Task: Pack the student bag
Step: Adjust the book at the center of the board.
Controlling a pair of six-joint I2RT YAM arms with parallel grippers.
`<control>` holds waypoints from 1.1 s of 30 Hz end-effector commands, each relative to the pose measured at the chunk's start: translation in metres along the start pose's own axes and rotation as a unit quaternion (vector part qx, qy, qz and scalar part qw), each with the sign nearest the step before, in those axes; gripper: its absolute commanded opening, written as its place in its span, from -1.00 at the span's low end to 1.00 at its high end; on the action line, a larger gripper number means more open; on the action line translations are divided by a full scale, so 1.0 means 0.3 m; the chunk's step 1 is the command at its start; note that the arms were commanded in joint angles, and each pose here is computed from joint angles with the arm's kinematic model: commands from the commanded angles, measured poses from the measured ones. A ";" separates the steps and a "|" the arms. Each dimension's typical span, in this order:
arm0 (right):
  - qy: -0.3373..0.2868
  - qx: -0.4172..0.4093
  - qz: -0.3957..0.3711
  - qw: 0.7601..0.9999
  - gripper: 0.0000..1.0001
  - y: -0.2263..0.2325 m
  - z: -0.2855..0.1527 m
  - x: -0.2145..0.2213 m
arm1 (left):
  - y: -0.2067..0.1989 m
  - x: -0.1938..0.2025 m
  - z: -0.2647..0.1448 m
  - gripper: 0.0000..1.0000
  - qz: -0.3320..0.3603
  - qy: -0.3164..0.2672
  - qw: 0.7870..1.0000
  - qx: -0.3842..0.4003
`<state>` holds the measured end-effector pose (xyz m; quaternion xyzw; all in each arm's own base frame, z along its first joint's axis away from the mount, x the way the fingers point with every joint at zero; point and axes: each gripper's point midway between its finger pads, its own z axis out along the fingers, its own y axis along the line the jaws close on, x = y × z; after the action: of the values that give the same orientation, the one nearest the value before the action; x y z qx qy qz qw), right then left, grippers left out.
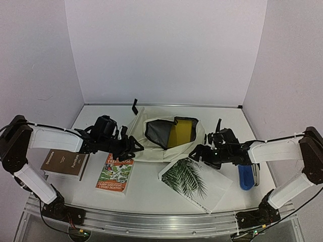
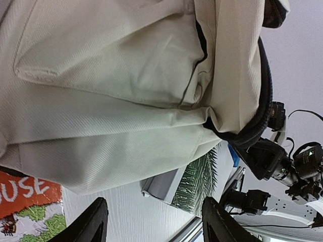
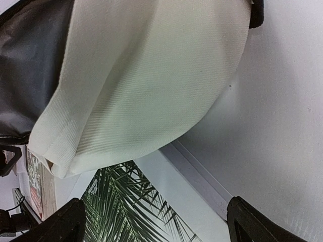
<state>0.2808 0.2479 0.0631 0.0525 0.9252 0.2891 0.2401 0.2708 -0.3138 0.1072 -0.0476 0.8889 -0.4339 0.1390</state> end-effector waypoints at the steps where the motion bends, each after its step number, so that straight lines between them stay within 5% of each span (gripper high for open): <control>1: 0.039 -0.011 0.009 0.999 0.93 0.055 0.009 0.085 | -0.060 0.062 -0.024 0.27 -0.010 0.003 1.000 0.020; 8: -0.002 -0.024 0.016 1.000 0.93 0.108 -0.046 0.046 | -0.077 0.212 -0.023 0.31 0.001 0.048 0.999 0.008; 17: -0.082 0.099 0.074 0.989 0.96 -0.071 -0.252 -0.006 | -0.095 0.289 0.063 0.34 0.052 0.099 0.994 0.005; 33: -0.021 0.205 0.195 0.959 0.96 -0.337 -0.290 0.146 | -0.135 0.267 0.198 0.35 0.090 0.118 0.989 0.024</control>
<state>0.2154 0.1555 0.0622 0.2336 0.9359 0.1688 0.2026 0.2018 -0.3805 0.0665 0.0580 0.9093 -0.4086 0.0526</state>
